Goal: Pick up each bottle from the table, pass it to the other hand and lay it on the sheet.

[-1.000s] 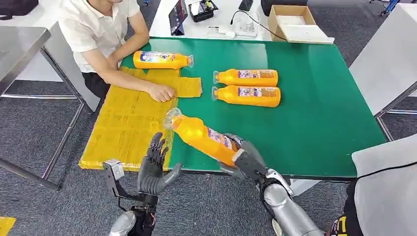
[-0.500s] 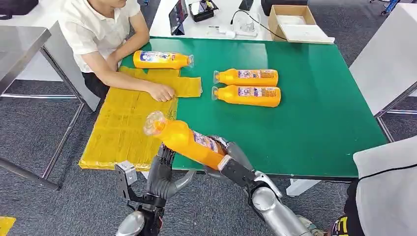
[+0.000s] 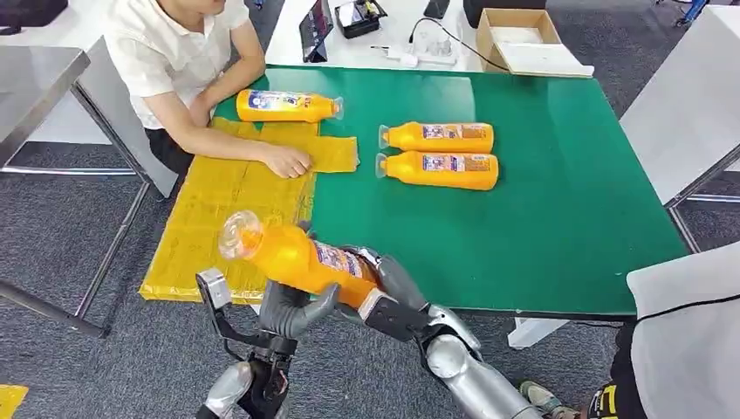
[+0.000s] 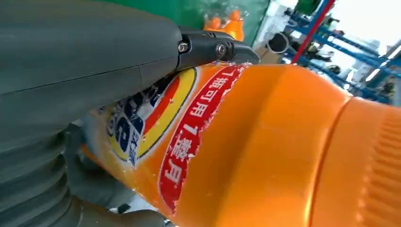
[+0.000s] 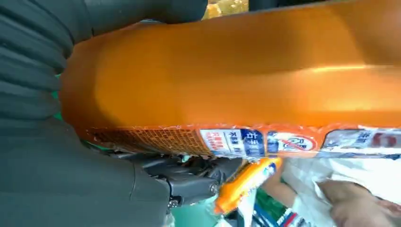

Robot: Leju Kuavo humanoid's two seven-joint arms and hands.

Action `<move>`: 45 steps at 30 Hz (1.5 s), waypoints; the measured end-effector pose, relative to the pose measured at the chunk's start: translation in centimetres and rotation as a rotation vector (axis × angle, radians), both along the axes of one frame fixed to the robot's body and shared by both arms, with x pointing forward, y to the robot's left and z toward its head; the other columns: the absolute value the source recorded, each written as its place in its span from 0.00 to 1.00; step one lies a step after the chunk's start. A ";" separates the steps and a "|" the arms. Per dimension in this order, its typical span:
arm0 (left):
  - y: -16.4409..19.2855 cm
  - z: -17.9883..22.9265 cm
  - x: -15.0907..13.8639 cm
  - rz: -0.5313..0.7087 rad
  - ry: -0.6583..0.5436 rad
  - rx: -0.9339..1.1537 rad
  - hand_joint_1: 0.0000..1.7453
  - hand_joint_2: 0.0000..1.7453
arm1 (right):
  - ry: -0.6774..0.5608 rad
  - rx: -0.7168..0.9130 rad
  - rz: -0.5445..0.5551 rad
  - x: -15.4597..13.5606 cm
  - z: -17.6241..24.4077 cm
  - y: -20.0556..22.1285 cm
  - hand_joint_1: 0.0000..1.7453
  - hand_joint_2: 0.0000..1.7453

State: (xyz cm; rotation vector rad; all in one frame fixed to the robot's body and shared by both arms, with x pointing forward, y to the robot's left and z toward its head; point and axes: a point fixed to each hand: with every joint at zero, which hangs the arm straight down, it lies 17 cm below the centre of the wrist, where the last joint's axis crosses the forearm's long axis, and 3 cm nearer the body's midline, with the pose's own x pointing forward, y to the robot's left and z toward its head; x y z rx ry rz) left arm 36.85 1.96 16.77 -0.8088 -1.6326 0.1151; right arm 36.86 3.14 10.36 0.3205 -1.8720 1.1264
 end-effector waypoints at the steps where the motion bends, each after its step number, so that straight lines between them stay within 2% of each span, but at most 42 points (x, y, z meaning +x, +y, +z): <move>1: 0.0 0.1 0.1 -0.008 0.008 -0.020 0.00 1.00 | -0.006 0.001 0.008 -0.2 0.1 0.2 1.00 1.00; 4: -0.1 0.5 0.3 -0.032 0.022 -0.058 0.00 1.00 | -0.035 0.002 0.019 -0.6 0.3 0.6 1.00 1.00; 5: -0.1 0.6 0.3 -0.033 0.023 -0.061 0.23 1.00 | -0.037 0.003 0.023 -0.6 0.4 0.7 1.00 1.00; 6: 0.0 0.7 0.4 -0.033 0.024 -0.068 1.00 1.00 | -0.037 0.003 0.025 -0.7 0.4 0.8 1.00 1.00; 9: 0.1 1.0 0.3 -0.032 0.010 -0.084 1.00 1.00 | -0.039 0.006 0.034 -0.8 0.6 1.0 1.00 1.00; 10: 0.2 1.1 0.3 -0.028 0.006 -0.087 1.00 1.00 | -0.040 0.006 0.037 -0.8 0.7 1.0 0.96 1.00; 19: 0.5 1.6 0.3 -0.027 -0.012 -0.113 1.00 1.00 | -0.040 0.016 0.045 -0.8 1.0 1.2 0.96 1.00; 20: 0.5 1.6 0.3 -0.026 -0.012 -0.114 1.00 1.00 | -0.040 0.016 0.047 -0.8 1.0 1.2 0.90 1.00; 21: 0.5 1.6 0.3 -0.026 -0.012 -0.115 1.00 1.00 | -0.041 0.016 0.048 -0.9 1.0 1.3 0.75 1.00; 22: 0.5 1.6 0.3 -0.025 -0.012 -0.114 1.00 1.00 | -0.040 0.016 0.050 -0.9 1.0 1.3 0.02 1.00; 27: 0.7 1.9 0.3 -0.024 -0.022 -0.122 1.00 1.00 | -0.027 0.018 0.056 -1.3 0.7 1.5 0.00 1.00; 28: 0.8 2.0 0.3 -0.023 -0.023 -0.129 1.00 1.00 | -0.021 0.017 0.053 -1.3 0.6 1.4 0.00 0.00; 34: 1.6 2.2 0.5 -0.010 -0.006 -0.166 1.00 1.00 | -0.005 0.021 0.039 -1.6 0.0 1.3 0.00 0.00; 37: 2.7 1.7 1.4 0.069 -0.003 -0.103 1.00 1.00 | -0.024 0.034 0.000 -2.0 -0.3 0.8 0.00 0.00; 40: 6.3 -0.1 3.4 0.306 -0.037 0.159 1.00 1.00 | -0.053 0.064 -0.046 -3.0 -0.4 0.0 0.00 0.00; 45: 13.7 -0.8 6.0 0.675 -0.188 0.598 1.00 1.00 | -0.099 0.095 -0.092 -4.3 0.2 -1.2 0.00 0.00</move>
